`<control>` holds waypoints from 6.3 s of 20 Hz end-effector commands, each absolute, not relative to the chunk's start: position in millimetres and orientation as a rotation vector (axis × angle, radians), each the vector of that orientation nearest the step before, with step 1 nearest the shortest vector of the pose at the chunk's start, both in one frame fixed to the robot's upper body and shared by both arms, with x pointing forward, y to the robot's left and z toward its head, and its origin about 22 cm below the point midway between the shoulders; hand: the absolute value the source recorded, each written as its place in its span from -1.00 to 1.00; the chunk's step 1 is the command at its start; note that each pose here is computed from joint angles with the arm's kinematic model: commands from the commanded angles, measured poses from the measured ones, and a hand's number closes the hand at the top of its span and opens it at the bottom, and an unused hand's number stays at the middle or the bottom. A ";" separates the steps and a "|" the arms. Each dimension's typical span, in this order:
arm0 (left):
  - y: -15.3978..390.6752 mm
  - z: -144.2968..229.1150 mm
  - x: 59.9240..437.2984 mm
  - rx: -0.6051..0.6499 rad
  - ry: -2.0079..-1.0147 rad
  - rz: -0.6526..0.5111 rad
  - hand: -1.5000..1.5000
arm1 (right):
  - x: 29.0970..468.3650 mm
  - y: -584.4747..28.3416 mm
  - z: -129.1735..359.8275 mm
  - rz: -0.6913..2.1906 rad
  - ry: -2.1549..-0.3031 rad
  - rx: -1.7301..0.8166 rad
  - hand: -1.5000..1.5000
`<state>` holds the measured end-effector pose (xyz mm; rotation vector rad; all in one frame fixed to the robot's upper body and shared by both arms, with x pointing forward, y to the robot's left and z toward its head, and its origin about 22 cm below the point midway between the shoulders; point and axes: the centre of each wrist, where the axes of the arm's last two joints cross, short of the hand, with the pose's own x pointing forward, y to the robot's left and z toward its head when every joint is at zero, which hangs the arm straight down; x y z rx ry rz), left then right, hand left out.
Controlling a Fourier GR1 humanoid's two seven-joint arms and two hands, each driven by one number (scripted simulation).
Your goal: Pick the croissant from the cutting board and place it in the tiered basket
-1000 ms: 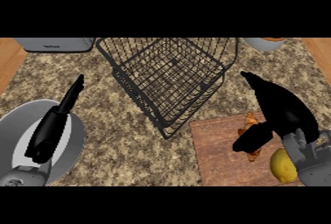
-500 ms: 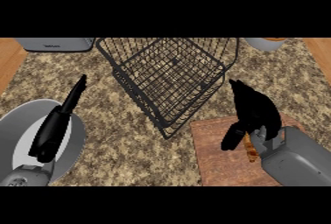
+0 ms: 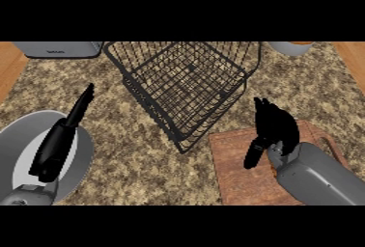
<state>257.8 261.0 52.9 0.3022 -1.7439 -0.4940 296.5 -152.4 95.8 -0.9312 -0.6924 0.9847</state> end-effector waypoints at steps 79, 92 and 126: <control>270.4 58.4 250.3 0.311 -1.739 -0.487 0.00 | 113.5 -207.4 166.3 0.293 -1.074 -1.215 1.00; 256.7 56.7 267.4 0.318 -1.748 -0.502 0.00 | 141.9 -164.5 233.0 0.353 -1.368 -1.276 1.00; 251.8 64.6 265.7 0.257 -1.788 -0.538 0.00 | 413.1 -56.5 233.4 0.147 -1.382 -0.846 -1.00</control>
